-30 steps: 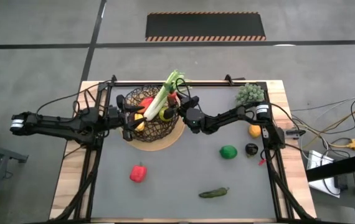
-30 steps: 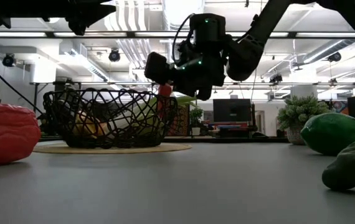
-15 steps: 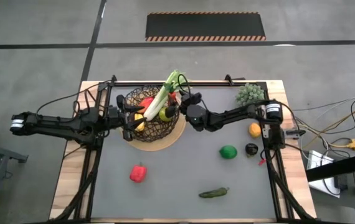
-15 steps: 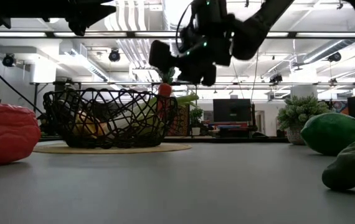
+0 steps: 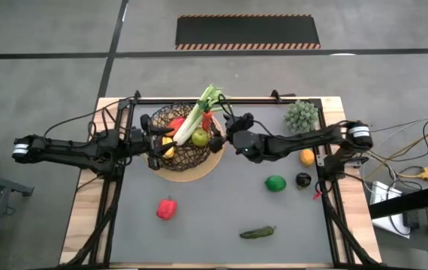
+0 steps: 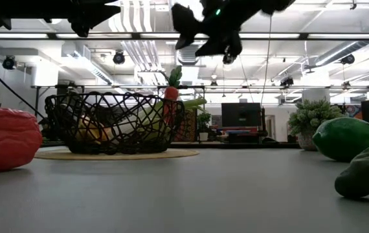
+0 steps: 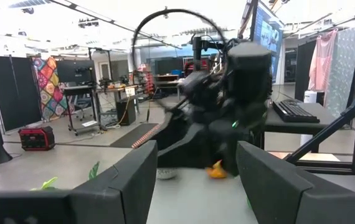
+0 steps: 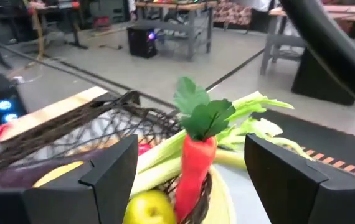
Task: Build produce basket
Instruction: Put the green lime into the black wire basket
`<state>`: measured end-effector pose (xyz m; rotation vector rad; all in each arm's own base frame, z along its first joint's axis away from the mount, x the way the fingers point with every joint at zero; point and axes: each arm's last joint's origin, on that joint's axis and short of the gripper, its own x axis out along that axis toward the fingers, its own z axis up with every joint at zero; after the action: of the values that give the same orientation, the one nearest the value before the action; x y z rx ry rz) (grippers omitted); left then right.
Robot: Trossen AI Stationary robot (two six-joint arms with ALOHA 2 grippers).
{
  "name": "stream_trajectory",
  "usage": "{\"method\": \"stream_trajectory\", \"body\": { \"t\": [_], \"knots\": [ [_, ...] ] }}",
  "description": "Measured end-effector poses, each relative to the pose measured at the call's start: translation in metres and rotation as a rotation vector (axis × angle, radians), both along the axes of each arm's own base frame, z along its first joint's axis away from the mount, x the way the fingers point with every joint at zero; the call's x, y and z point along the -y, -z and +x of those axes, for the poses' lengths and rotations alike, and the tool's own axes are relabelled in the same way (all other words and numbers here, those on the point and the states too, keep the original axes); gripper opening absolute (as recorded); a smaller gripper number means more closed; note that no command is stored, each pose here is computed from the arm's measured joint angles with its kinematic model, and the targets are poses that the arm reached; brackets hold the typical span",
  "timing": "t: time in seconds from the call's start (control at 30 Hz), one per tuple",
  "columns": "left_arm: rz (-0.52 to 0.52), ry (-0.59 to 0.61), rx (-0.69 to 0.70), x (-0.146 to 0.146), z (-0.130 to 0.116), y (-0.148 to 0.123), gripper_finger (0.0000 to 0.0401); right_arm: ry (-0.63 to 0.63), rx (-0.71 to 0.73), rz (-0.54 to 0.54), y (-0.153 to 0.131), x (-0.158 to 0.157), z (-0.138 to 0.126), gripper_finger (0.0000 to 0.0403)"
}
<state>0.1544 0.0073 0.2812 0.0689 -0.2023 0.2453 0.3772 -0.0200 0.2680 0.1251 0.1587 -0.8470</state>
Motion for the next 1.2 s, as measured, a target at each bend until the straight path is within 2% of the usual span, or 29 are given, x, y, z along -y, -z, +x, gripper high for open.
{"method": "stream_trajectory", "body": {
  "t": [0.1, 0.27, 0.6, 0.67, 0.73, 0.83, 0.93, 1.1, 1.2],
  "knots": [
    [0.0, 0.0, 0.001, 0.0, 0.0, 0.0, 0.0202, -0.063, -0.028, 0.051, -0.011, -0.013, -0.013, 0.0273],
    [-0.001, 0.0, -0.004, 0.0, 0.001, 0.001, 0.0202, -0.197, -0.07, 0.233, -0.017, -0.03, -0.033, 0.0264],
    [-0.004, 0.001, -0.018, 0.0, 0.004, 0.003, 0.0202, -0.427, -0.273, 0.617, -0.006, -0.05, -0.056, 0.0277],
    [-0.004, 0.001, -0.024, 0.0, 0.006, 0.004, 0.0202, -0.427, -0.311, 0.679, -0.002, -0.051, -0.059, 0.0286],
    [-0.004, 0.0, -0.023, 0.0, 0.006, 0.004, 0.0202, -0.376, -0.348, 0.734, 0.002, -0.051, -0.064, 0.0297],
    [-0.004, 0.001, -0.024, 0.0, 0.008, 0.005, 0.0202, -0.364, -0.489, 0.83, 0.011, -0.052, -0.075, 0.0314],
    [-0.004, 0.001, -0.031, 0.0, 0.01, 0.006, 0.0202, -0.479, -0.72, 0.826, 0.017, -0.058, -0.09, 0.0323],
    [-0.004, 0.0, -0.034, 0.0, 0.01, 0.006, 0.0202, -0.477, -1.036, 0.762, 0.024, -0.071, -0.116, 0.0317],
    [-0.004, 0.0, -0.034, 0.0, 0.01, 0.006, 0.0202, -0.483, -1.146, 0.713, 0.026, -0.08, -0.126, 0.0308]
  ]
}}
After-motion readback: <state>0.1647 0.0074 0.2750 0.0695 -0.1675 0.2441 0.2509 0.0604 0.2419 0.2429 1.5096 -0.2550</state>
